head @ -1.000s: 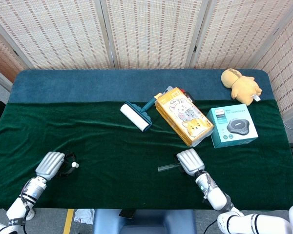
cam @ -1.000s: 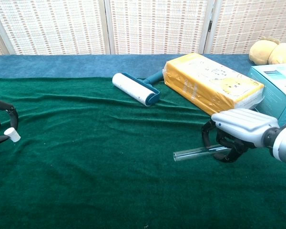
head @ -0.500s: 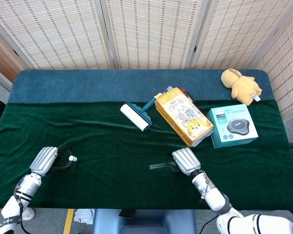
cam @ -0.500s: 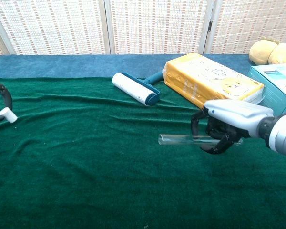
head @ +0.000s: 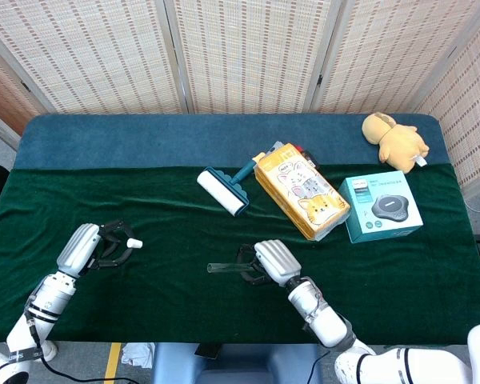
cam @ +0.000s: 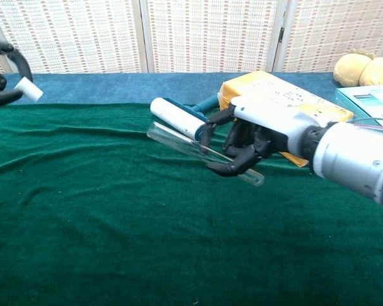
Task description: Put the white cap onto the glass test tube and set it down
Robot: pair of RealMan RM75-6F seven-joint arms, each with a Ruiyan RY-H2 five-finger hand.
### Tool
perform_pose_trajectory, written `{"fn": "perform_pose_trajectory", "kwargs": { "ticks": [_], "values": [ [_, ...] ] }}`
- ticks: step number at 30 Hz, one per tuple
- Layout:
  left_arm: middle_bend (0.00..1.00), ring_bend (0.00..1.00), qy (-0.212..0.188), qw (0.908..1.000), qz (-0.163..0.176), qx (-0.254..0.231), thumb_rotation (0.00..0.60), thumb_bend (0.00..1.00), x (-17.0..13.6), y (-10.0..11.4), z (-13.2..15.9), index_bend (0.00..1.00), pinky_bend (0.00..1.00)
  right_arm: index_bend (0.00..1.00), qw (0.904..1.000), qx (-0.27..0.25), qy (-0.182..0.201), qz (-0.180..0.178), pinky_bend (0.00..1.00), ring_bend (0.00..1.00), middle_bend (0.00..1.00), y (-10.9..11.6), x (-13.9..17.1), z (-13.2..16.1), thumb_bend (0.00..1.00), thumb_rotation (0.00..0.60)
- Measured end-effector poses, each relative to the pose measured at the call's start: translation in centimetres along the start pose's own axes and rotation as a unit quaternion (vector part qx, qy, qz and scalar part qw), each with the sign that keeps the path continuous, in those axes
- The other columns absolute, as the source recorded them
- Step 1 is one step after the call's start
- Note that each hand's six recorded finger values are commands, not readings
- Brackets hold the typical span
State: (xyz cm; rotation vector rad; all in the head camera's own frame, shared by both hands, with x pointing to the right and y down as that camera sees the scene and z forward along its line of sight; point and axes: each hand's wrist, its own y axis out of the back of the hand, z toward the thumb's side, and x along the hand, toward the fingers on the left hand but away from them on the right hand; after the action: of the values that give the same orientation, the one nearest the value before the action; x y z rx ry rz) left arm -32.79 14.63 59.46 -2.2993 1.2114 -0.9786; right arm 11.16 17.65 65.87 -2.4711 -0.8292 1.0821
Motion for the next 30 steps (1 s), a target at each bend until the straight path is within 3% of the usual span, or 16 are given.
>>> {"fn": "perform_pose_trajectory", "kwargs": {
  "ticks": [5,13,30],
  "values": [
    [0.99,0.83,-0.033,0.9994,-0.002,-0.004,0.600,0.50,0.7,-0.3,2.5,0.60,0.74,0.90,0.9987,-0.052,-0.001,-0.002,1.00,1.00,0.99,-0.6,-1.3,1.3,0.81,0.600],
    [0.99,0.83,-0.071,0.9975,-0.001,0.003,0.600,0.50,1.3,-1.4,5.1,0.61,0.74,0.90,0.9958,-0.091,0.002,-0.007,1.00,1.00,0.99,-1.1,-3.0,3.0,0.81,0.600],
    [0.99,0.83,-0.096,0.9952,-0.014,0.012,0.600,0.50,1.8,-3.2,7.0,0.61,0.74,0.91,0.9949,-0.099,0.014,-0.012,1.00,1.00,0.99,-1.3,-4.0,4.8,0.82,0.600]
  ]
}}
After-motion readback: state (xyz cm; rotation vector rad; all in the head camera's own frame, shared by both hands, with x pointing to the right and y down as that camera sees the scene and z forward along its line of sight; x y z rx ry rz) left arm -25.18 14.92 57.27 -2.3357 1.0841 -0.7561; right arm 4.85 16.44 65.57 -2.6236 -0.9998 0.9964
